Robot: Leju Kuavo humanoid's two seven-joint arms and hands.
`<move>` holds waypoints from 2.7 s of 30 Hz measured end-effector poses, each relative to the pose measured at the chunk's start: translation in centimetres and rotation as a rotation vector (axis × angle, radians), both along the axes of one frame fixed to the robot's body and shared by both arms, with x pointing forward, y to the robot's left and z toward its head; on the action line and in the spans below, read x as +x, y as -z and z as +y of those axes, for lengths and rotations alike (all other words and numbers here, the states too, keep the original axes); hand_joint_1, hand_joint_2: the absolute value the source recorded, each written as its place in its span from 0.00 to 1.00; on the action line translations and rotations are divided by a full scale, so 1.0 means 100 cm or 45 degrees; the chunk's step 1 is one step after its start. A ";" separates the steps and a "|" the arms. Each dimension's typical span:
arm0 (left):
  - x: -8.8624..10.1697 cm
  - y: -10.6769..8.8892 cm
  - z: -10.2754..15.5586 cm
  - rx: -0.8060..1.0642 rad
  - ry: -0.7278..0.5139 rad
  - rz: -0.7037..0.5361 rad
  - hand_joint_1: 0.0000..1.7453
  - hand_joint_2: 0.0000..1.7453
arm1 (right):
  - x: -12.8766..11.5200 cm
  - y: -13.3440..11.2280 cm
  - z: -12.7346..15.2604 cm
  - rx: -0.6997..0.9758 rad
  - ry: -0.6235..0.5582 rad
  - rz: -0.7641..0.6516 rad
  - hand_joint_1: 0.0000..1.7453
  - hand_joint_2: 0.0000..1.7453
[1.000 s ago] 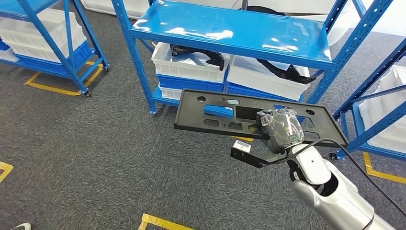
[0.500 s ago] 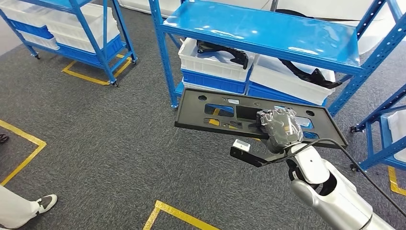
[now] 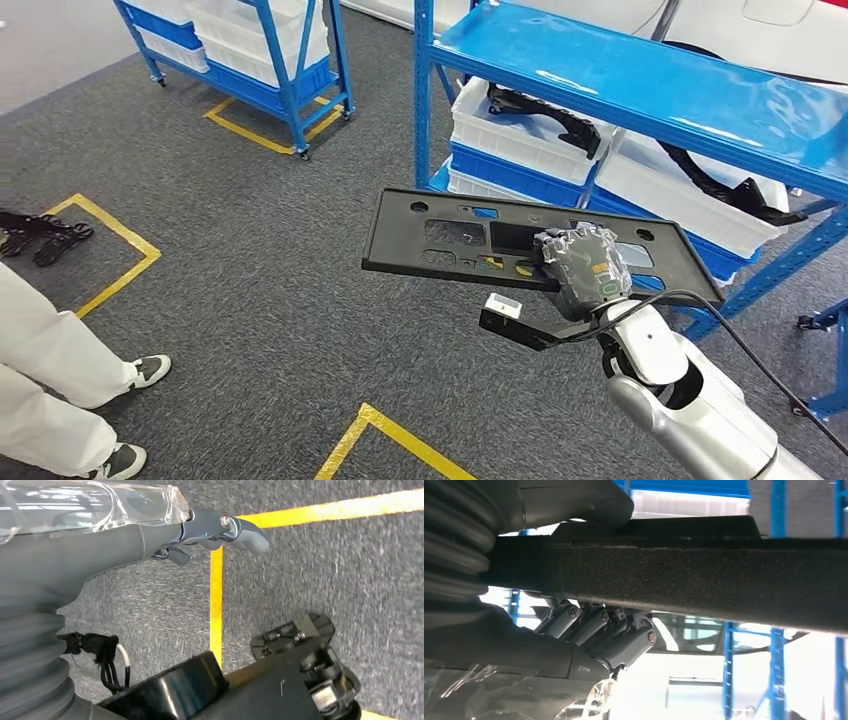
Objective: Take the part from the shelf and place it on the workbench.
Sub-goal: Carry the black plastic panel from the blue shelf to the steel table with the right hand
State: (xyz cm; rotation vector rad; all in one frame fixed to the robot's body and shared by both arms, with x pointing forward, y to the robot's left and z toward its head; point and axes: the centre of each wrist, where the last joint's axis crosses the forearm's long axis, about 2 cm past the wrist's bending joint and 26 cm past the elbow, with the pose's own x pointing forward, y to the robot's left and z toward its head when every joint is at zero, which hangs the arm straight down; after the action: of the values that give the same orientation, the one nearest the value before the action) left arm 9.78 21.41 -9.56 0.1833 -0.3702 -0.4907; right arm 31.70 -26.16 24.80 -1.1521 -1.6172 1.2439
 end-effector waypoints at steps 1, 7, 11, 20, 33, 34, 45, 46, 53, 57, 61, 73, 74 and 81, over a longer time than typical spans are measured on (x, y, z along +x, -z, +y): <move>0.000 0.000 -0.001 -0.003 0.001 -0.001 0.00 1.00 | 0.000 -0.001 0.000 -0.001 0.001 -0.003 1.00 1.00; -0.002 0.000 -0.003 -0.006 0.000 0.005 0.00 1.00 | 0.001 -0.002 -0.001 -0.001 0.003 -0.009 1.00 1.00; 0.000 0.000 -0.001 -0.001 -0.002 -0.001 0.00 1.00 | 0.000 0.001 -0.001 -0.002 0.003 0.002 1.00 1.00; -0.003 0.001 0.000 0.004 -0.002 0.007 0.00 1.00 | 0.000 0.000 0.000 0.002 0.001 0.000 1.00 1.00; 0.001 0.000 -0.001 -0.006 0.018 0.018 0.00 1.00 | -0.001 0.002 -0.001 -0.004 0.036 0.016 1.00 1.00; 0.000 0.000 -0.001 -0.005 0.024 0.024 0.00 1.00 | -0.001 0.002 -0.002 -0.004 0.049 0.018 1.00 1.00; 0.003 0.000 0.000 0.001 0.043 0.044 0.00 1.00 | -0.012 0.010 -0.012 -0.026 0.100 0.058 1.00 1.00; 0.002 0.000 0.000 0.002 0.046 0.045 0.00 1.00 | -0.012 0.010 -0.012 -0.028 0.101 0.057 1.00 1.00; -0.003 0.001 0.002 0.015 0.047 0.045 0.00 1.00 | -0.017 0.010 -0.015 -0.039 0.098 0.057 1.00 1.00; -0.002 0.001 0.004 0.012 0.045 0.039 0.00 1.00 | -0.020 0.014 -0.015 -0.049 0.093 0.075 1.00 1.00; -0.001 0.001 0.004 0.013 0.051 0.031 0.00 1.00 | -0.021 0.016 -0.015 -0.055 0.091 0.079 1.00 1.00; 0.005 0.000 0.006 0.024 0.044 -0.004 0.00 1.00 | -0.023 0.016 -0.012 -0.053 0.079 0.081 1.00 1.00; 0.005 0.000 0.006 0.028 0.037 -0.006 0.00 1.00 | -0.023 0.016 -0.012 -0.054 0.074 0.079 1.00 1.00; 0.008 0.000 0.015 0.054 0.021 -0.015 0.00 1.00 | -0.023 0.015 -0.009 -0.062 0.053 0.075 1.00 1.00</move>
State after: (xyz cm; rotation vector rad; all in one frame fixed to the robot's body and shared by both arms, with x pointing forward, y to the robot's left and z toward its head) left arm 10.57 22.90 -9.58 0.2247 -0.3731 -0.5142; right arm 29.40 -27.10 23.27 -1.1631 -1.5199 1.2849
